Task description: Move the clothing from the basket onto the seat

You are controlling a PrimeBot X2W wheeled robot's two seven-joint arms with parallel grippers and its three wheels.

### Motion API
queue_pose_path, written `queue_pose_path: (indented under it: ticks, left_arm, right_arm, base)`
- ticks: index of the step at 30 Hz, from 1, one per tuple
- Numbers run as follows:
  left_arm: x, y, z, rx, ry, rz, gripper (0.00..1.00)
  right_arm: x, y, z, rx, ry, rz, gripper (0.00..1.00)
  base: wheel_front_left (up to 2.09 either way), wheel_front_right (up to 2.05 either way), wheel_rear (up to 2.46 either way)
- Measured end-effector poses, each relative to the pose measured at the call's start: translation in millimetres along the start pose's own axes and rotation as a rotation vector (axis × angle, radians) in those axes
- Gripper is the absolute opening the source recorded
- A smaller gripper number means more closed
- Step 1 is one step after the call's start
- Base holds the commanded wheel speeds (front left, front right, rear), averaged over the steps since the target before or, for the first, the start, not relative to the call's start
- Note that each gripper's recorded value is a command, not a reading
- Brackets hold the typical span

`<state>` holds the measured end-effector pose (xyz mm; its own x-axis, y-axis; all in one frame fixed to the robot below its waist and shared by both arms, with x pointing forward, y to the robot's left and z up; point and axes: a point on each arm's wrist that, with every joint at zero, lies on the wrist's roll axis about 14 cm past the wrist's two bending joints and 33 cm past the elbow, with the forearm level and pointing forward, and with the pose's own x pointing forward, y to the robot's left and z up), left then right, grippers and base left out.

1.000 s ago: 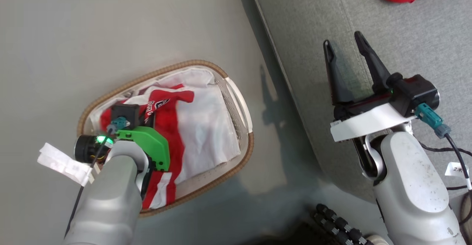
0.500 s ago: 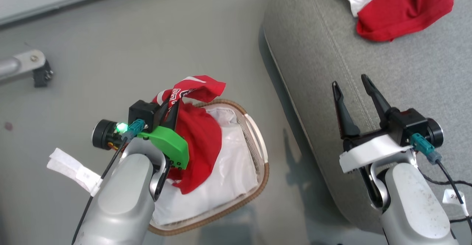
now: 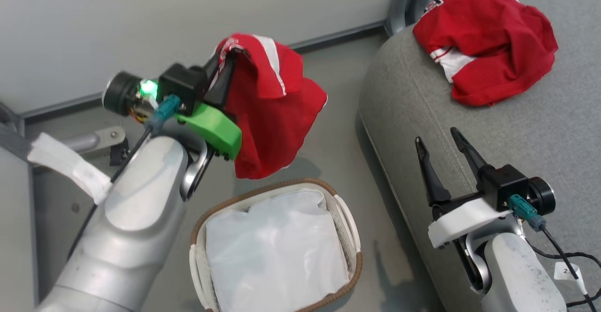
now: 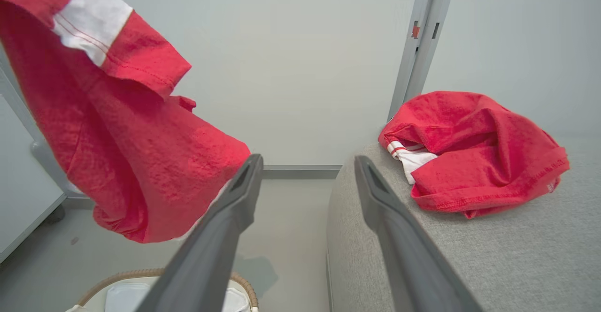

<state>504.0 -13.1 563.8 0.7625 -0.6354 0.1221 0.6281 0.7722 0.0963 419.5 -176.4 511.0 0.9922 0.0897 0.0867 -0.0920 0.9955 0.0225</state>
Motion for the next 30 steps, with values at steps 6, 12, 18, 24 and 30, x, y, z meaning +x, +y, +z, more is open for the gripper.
queue_pose_path:
  ticks: [6, 12, 18, 24, 30]
  left_arm:
    - [5, 0, 57, 0.135, -0.055, -0.039, 0.0]
    - [12, -2, 88, 0.218, -0.074, -0.065, 0.0]
    - [15, -15, 111, 0.259, -0.096, -0.096, 0.0]
    - [13, -36, 130, 0.286, -0.112, -0.134, 0.0]
    - [11, -54, 145, 0.318, -0.121, -0.167, 0.0]
  right_arm:
    - [-2, 18, 22, -0.005, -0.058, 0.052, 1.0]
    - [3, 42, 38, -0.006, -0.099, 0.125, 1.0]
    - [6, 76, 48, 0.008, -0.123, 0.229, 1.0]
    - [17, 107, 67, -0.011, -0.169, 0.323, 1.0]
    - [34, 124, 81, -0.043, -0.189, 0.378, 1.0]
  base:
    - [0.0, 0.0, 0.0]
    - [0.0, 0.0, 0.0]
    - [0.0, 0.0, 0.0]
    - [0.0, 0.0, 0.0]
    - [0.0, 0.0, 0.0]
